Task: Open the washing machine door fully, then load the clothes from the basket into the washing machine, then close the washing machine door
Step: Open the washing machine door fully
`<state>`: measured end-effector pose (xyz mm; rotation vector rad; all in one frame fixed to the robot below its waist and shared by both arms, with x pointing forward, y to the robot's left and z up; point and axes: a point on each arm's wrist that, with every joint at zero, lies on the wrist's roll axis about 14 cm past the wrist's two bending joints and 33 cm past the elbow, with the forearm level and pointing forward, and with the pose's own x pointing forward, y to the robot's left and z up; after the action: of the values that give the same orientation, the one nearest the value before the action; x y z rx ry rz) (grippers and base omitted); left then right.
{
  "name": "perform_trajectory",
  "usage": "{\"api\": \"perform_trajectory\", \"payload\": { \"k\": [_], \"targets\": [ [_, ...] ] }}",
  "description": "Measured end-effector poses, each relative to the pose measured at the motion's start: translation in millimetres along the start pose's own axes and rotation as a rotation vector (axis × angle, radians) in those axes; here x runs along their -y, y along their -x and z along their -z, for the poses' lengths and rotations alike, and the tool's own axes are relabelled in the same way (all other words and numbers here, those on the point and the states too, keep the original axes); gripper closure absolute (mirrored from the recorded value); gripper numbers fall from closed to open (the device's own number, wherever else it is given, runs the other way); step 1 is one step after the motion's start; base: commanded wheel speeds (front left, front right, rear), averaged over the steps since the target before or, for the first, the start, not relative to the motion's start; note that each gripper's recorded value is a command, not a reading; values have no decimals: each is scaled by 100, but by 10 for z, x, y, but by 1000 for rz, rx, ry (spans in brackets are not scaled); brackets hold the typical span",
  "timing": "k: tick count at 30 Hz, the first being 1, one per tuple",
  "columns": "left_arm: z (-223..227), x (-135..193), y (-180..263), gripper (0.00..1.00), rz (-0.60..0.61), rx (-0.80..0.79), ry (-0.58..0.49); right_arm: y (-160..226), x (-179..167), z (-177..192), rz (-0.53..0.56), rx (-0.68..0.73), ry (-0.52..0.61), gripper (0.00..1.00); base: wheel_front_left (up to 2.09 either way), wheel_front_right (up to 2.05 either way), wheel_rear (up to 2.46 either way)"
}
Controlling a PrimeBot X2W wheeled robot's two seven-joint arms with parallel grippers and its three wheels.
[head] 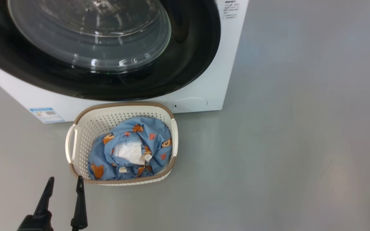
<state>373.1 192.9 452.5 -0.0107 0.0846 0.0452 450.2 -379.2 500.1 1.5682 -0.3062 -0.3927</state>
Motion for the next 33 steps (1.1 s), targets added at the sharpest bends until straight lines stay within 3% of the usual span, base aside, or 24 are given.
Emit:
{"api": "perform_trajectory", "payload": {
  "k": [16,33],
  "targets": [
    [193,-202,5,0,-68,-62,-3,-614,-460,1083,-132,-429,54,100,0,0,0],
    [299,-316,103,0,-138,-102,-4,-634,-612,2343,-216,-788,110,100,0,0,0]
  ]
}}
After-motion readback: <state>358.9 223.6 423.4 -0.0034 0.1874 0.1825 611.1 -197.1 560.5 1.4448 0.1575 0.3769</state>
